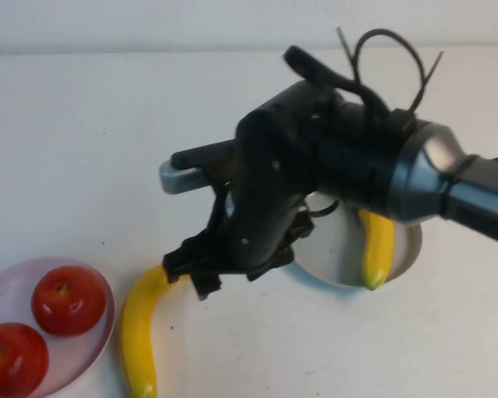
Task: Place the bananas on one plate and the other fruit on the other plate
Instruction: Put another type of fruit in the right plate
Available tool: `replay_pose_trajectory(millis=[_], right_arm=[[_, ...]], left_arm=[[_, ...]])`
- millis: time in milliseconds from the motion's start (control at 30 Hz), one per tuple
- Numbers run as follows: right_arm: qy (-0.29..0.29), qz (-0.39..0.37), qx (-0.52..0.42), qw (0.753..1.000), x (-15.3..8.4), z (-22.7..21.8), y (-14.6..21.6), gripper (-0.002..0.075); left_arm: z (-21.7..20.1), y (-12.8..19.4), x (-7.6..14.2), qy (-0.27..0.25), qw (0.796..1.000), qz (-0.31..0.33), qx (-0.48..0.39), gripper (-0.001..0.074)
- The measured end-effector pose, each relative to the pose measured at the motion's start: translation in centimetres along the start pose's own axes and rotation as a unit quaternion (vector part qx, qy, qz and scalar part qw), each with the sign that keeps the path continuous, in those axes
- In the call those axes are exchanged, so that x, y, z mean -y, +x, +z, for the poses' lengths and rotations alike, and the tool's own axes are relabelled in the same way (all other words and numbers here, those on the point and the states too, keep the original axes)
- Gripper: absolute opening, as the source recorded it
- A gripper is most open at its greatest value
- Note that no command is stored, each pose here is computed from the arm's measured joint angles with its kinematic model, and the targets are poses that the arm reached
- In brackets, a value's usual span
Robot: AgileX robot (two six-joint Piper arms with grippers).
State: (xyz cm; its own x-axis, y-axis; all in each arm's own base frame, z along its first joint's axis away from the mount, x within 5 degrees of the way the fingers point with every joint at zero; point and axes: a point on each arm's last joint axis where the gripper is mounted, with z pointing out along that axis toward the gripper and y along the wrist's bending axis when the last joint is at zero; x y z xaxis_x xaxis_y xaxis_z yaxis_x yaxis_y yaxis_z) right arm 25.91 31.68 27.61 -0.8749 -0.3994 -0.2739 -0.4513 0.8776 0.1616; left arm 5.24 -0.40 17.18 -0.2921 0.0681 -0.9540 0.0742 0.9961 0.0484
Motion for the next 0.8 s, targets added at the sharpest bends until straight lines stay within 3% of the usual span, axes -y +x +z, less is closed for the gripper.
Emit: replay_pose_trajectory(millis=[100, 267, 800], right_arm=[[-0.025, -0.026, -0.006, 0.999, -3.1, 1.2, -0.1, 0.0456], [-0.048, -0.043, -0.009, 0.998, -6.1, 3.5, -1.1, 0.0457], [-0.069, 0.009, -0.023, 0.997, -7.6, 8.7, -3.2, 0.0458]], left_arm=[[0.0, 0.0, 0.0, 0.000, 1.000, 0.000, 0.000, 0.0002], [0.0, 0.0, 0.0, 0.000, 1.000, 0.000, 0.000, 0.0002], [0.0, 0.0, 0.0, 0.000, 1.000, 0.000, 0.000, 0.0002]])
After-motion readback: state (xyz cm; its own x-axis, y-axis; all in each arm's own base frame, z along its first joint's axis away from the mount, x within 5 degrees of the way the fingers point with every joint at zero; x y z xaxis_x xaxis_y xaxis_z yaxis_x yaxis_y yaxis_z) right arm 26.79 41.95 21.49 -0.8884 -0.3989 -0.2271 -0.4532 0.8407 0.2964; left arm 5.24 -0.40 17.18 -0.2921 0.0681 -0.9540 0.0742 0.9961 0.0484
